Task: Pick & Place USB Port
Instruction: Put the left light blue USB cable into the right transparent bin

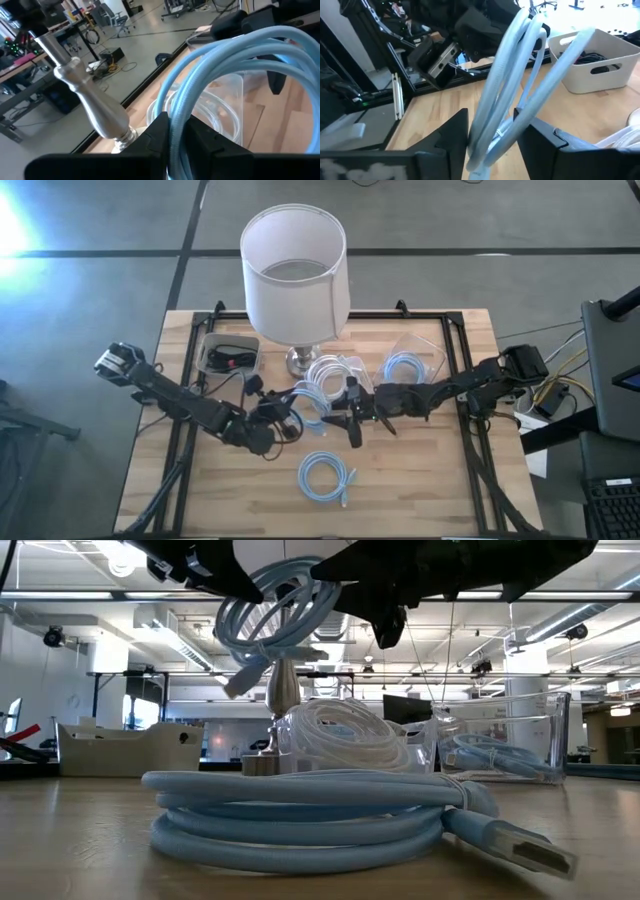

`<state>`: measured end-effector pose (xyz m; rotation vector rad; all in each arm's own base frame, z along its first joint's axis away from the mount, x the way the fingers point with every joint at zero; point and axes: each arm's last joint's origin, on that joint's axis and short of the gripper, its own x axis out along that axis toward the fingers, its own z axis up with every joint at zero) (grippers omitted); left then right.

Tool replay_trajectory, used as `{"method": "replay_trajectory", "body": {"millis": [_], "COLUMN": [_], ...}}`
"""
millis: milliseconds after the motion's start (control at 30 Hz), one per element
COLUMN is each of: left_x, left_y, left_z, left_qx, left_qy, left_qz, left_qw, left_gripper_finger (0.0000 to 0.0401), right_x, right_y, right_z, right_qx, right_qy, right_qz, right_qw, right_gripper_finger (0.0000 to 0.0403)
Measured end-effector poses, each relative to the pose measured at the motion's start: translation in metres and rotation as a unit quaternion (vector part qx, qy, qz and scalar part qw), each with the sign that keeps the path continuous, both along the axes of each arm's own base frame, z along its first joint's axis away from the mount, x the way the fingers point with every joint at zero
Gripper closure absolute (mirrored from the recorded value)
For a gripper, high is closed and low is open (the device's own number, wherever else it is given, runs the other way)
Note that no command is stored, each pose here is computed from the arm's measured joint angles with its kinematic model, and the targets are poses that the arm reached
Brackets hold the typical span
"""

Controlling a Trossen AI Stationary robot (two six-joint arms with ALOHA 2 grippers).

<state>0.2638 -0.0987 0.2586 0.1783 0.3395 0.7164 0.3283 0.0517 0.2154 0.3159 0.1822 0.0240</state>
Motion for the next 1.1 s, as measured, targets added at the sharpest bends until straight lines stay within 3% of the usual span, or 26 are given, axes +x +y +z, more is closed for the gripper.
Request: {"method": "replay_trajectory", "body": {"millis": [400, 767, 1100], "left_x": [0.006, 0.006, 0.007], "left_y": [-0.002, -0.001, -0.001], "left_z": [-0.010, -0.011, -0.011], "left_qx": [-0.001, 0.009, 0.015], "left_qy": [0.021, 0.035, 0.053], "left_qz": [-0.011, -0.018, -0.035], "left_qw": [1.000, 0.999, 0.998], "left_gripper_finger": [0.0336, 0.0328, 0.0256], "right_x": [-0.001, -0.001, -0.012], "right_y": [0.000, 0.000, -0.004], "right_z": [-0.005, -0.005, 0.001], "right_qx": [-0.005, 0.006, -0.010], "right_qy": [0.026, 0.027, 0.069], "right_qz": [-0.002, -0.004, -0.033], "right_qw": [1.000, 1.000, 0.997], "right_gripper_finger": [0.0372, 0.0364, 0.0362]}}
